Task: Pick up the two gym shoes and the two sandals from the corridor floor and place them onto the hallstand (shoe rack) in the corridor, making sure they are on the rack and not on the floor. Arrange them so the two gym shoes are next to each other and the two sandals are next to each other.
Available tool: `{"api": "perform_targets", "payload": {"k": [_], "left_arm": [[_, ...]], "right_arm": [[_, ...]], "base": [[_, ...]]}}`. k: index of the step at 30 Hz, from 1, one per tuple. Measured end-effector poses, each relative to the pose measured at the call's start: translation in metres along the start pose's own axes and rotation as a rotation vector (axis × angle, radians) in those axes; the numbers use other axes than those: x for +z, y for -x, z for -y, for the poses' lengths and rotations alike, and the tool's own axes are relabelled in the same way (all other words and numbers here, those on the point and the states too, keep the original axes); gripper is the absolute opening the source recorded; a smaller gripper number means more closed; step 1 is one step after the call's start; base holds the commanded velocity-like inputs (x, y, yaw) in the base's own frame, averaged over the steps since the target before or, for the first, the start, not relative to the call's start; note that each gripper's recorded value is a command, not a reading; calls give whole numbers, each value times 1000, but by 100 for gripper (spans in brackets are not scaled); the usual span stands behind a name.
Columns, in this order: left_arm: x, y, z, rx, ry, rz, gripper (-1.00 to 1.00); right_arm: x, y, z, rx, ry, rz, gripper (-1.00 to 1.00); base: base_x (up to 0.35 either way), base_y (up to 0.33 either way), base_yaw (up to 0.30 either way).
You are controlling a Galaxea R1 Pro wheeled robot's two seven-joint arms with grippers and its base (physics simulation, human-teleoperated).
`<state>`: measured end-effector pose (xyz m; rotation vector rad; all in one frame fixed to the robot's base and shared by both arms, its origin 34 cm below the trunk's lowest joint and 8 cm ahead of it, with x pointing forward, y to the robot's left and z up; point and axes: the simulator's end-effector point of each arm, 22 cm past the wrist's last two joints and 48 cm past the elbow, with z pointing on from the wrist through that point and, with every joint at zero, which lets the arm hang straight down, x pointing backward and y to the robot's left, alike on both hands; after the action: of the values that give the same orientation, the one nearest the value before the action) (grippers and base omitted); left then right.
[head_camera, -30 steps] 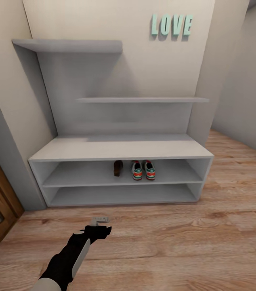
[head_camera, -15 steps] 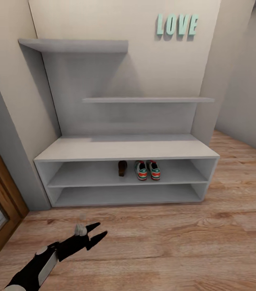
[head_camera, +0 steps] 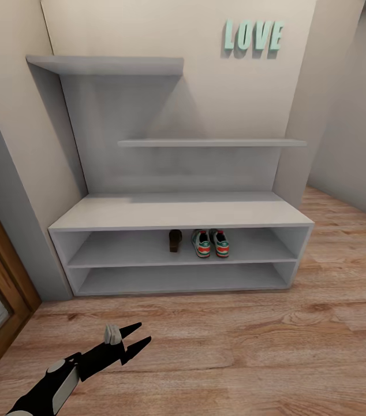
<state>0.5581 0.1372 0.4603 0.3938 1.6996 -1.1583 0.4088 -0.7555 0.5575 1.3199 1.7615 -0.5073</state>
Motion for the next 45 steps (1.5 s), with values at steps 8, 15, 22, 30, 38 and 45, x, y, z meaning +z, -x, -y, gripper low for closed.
{"api": "perform_targets", "payload": {"k": [8, 15, 22, 30, 38, 45], "left_arm": [[0, 0, 0, 1, 0, -1, 100], [0, 0, 0, 0, 0, -1, 100], [0, 0, 0, 1, 0, -1, 100], [1, 0, 0, 0, 1, -1, 100], [1, 0, 0, 0, 0, -1, 100], [1, -1, 0, 0, 0, -2, 100]], "right_arm": [[30, -93, -80, -220, 125, -169, -100], [23, -144, -139, -364, 234, -217, -100], [-37, -242, -248, -593, 436, -280, -100], [-130, -342, -338, -746, 655, -340, -100], [-175, -376, -370, -816, 746, -352, -100], [-189, -382, -381, -812, 773, -359, -100]], "base": [[0, 0, 0], [0, 0, 0], [0, 0, 0], [0, 0, 0], [0, 0, 0], [0, 0, 0]]}}
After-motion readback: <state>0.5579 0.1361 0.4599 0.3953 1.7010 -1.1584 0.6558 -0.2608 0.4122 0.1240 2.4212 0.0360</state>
